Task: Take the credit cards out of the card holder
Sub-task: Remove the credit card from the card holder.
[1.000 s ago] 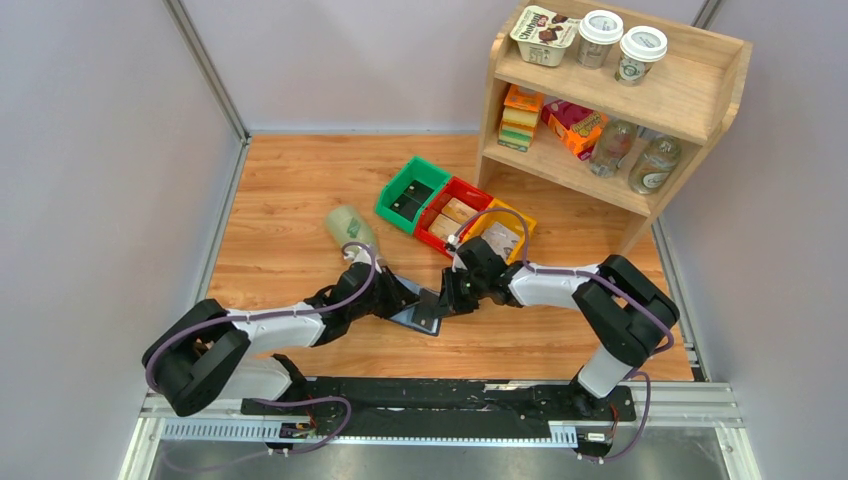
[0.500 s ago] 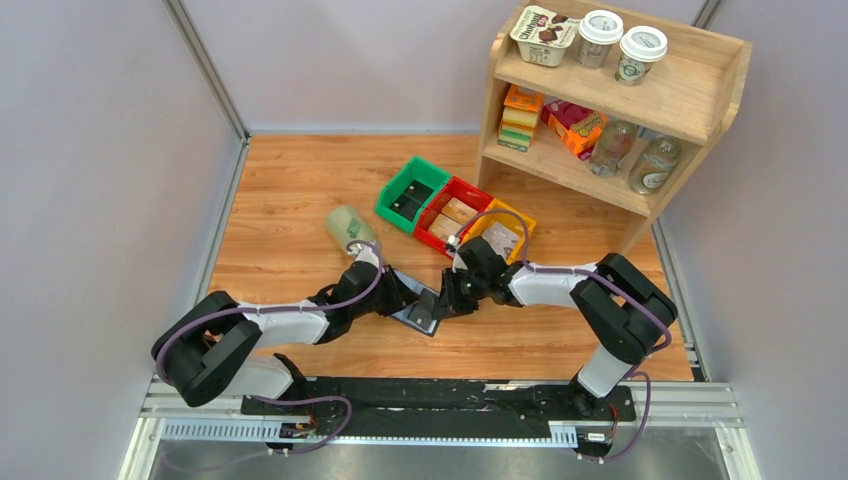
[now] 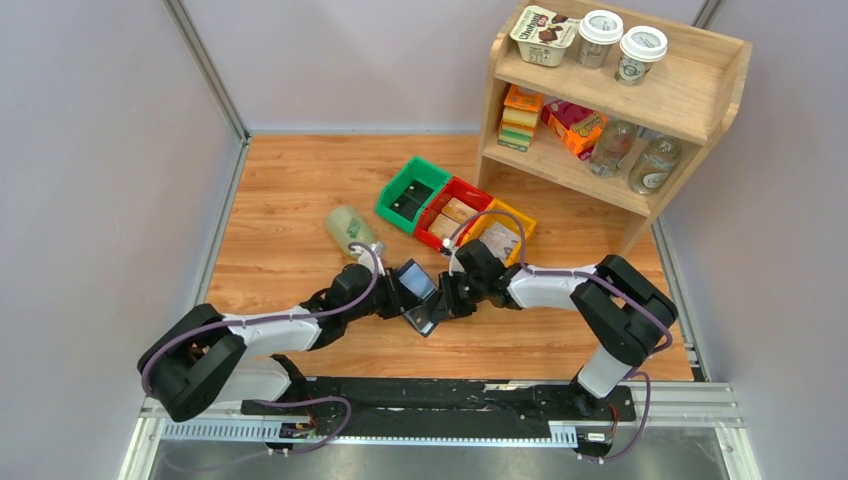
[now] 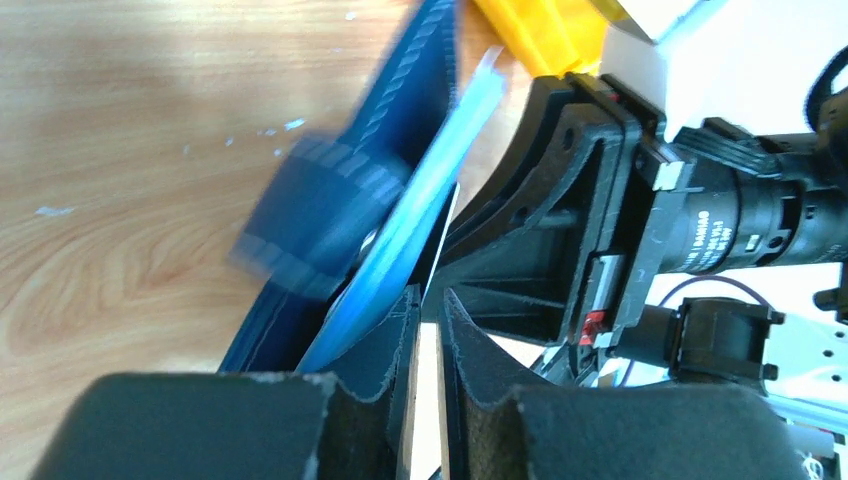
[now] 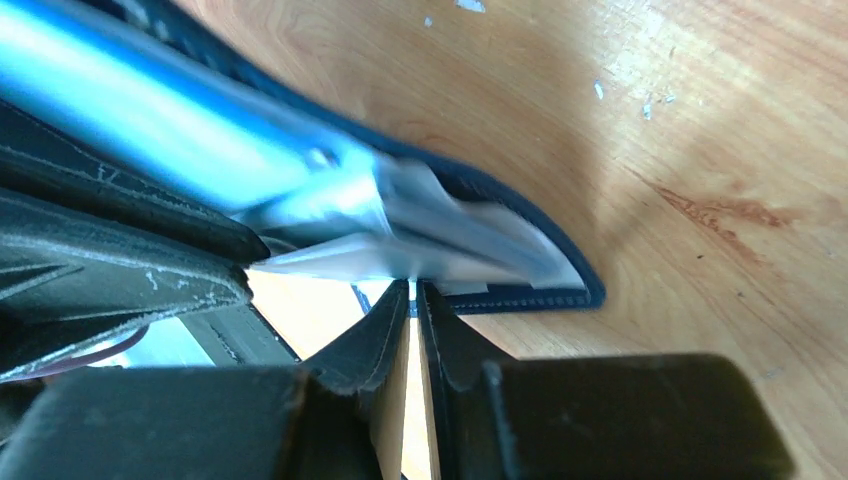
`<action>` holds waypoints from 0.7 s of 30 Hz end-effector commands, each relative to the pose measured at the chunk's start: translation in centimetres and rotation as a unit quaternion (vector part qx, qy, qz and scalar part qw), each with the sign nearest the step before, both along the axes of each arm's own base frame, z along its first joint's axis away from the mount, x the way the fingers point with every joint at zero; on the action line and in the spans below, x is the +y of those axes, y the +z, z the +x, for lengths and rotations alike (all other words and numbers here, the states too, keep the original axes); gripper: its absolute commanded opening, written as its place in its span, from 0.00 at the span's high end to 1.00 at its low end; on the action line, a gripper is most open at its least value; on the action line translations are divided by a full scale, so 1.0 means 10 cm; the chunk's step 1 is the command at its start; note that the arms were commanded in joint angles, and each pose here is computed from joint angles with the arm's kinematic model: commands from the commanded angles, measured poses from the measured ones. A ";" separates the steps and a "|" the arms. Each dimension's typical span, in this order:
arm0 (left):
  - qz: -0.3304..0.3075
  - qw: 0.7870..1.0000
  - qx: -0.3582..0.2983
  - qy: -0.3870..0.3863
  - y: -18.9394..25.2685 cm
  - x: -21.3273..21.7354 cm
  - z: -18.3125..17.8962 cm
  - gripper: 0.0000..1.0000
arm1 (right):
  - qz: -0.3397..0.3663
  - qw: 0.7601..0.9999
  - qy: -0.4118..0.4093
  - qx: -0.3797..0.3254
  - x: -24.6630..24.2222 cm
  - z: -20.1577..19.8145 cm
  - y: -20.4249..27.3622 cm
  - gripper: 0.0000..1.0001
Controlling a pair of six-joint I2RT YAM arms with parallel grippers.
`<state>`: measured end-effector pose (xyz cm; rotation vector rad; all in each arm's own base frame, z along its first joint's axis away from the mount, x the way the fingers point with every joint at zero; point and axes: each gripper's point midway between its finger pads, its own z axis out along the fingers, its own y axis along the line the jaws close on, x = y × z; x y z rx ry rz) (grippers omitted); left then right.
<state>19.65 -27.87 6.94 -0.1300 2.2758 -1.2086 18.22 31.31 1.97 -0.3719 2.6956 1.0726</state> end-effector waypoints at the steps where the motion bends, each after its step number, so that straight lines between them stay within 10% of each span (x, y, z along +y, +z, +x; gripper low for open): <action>1: 0.067 0.996 0.049 -0.010 -0.29 0.21 -0.28 0.82 | -0.077 0.996 -0.015 -0.044 -0.25 0.13 -0.18 0.84; 21: 0.059 0.993 0.073 0.072 -0.20 0.43 -0.26 0.61 | -0.038 0.995 -0.013 -0.094 -0.12 0.30 0.40 0.80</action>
